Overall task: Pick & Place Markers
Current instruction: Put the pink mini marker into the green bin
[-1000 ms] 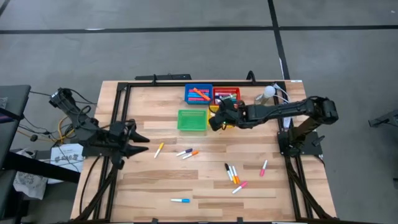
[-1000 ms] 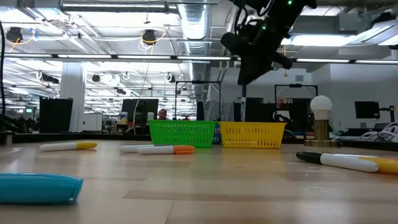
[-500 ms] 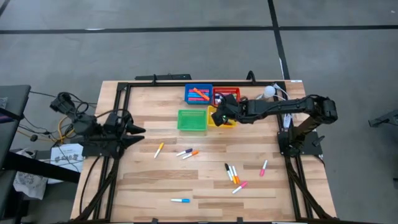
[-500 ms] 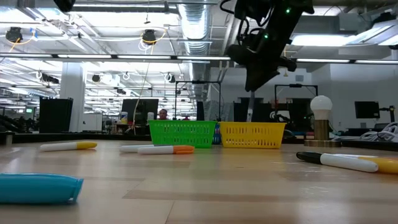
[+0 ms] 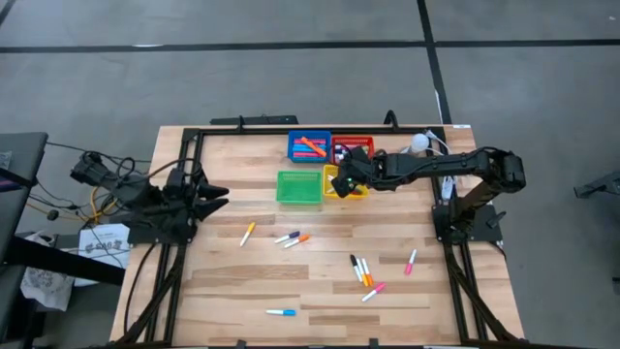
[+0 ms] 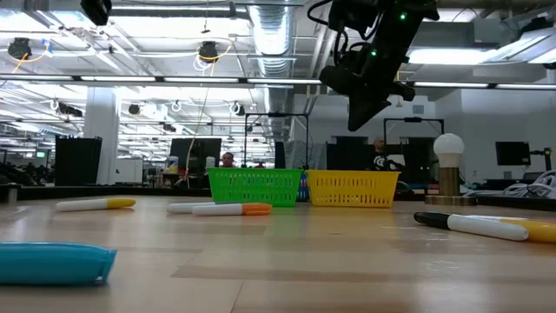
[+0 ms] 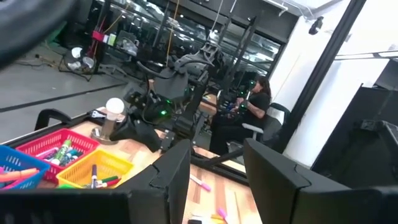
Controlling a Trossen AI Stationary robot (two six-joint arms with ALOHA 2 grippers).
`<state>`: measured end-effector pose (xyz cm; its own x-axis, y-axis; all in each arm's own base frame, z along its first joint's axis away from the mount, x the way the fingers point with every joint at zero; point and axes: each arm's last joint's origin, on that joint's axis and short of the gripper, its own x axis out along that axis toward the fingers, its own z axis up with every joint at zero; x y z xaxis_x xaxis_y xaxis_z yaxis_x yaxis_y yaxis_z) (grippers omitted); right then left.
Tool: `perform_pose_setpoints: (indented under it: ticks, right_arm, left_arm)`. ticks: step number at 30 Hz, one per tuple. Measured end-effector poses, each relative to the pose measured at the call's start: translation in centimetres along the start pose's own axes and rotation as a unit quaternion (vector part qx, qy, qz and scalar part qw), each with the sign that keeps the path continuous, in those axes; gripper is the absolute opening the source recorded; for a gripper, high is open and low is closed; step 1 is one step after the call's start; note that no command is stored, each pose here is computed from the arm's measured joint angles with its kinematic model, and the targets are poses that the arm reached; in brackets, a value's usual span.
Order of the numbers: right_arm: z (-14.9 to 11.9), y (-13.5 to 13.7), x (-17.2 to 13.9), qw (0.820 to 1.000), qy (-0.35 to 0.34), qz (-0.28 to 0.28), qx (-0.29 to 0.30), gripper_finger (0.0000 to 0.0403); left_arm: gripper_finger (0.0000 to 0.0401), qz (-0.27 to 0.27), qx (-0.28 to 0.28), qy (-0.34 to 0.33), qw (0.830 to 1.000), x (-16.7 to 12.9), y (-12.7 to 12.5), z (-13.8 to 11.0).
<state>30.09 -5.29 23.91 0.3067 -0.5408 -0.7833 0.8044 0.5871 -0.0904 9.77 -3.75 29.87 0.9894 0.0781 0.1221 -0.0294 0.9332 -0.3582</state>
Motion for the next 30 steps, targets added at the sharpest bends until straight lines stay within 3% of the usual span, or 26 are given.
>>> perform_pose_setpoints:
  ticks: [15, 22, 30]
  right_arm:
    - [0.0, 0.1, -0.1, 1.000, 0.001, 0.005, -0.009, 0.0009]
    - [-0.8, 1.2, -0.7, 0.999, 0.012, 0.038, -0.001, 0.0008]
    - [-2.8, 4.6, -3.2, 0.994, -0.017, 0.111, 0.001, 0.0008]
  left_arm:
    - [0.0147, 0.006, 0.001, 0.000, 1.000, 0.1, 0.1, 0.0]
    - [0.0147, 0.010, 0.008, 0.013, 1.000, 0.3, 0.3, -1.0]
    - [0.0147, 0.017, 0.022, 0.036, 0.999, 0.4, 0.8, -2.9]
